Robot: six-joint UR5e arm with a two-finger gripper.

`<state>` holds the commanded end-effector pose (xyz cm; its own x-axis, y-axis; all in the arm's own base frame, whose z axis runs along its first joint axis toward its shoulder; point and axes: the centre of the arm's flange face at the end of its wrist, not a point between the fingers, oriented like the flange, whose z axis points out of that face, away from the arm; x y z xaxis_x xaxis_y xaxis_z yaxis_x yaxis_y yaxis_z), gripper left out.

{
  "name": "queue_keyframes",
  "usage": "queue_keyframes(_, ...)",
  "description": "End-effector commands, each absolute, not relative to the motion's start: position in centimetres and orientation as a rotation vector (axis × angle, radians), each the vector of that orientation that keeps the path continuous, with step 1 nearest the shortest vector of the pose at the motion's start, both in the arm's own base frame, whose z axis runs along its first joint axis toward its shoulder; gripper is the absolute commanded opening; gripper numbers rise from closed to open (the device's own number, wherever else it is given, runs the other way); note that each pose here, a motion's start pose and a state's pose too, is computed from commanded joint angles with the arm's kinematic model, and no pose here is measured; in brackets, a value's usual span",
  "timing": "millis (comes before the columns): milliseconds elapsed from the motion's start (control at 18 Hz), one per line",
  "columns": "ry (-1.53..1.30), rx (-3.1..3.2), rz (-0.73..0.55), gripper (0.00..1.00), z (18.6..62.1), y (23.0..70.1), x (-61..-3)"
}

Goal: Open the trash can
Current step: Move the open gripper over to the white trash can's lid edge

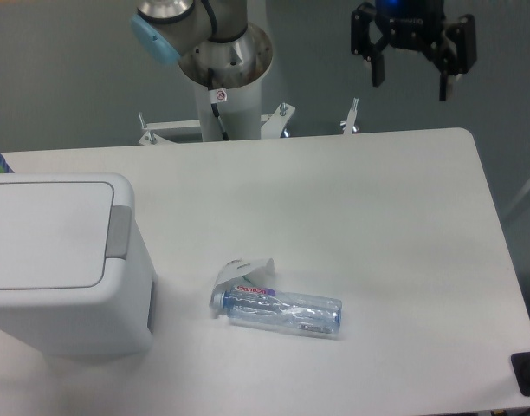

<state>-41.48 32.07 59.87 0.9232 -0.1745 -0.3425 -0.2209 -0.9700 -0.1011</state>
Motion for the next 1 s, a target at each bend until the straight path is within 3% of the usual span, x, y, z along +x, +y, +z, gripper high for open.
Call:
queue_keyframes(222, 0.288, -2.903, 0.479, 1.00, 60.0, 32.4, -41.5)
queue_keyframes(444, -0.007, -2.877, 0.445, 1.00, 60.4, 33.9, -41.5)
queue_keyframes(1000, -0.384, -2.717, 0.350, 1.00, 58.4, 42.4, -37.0)
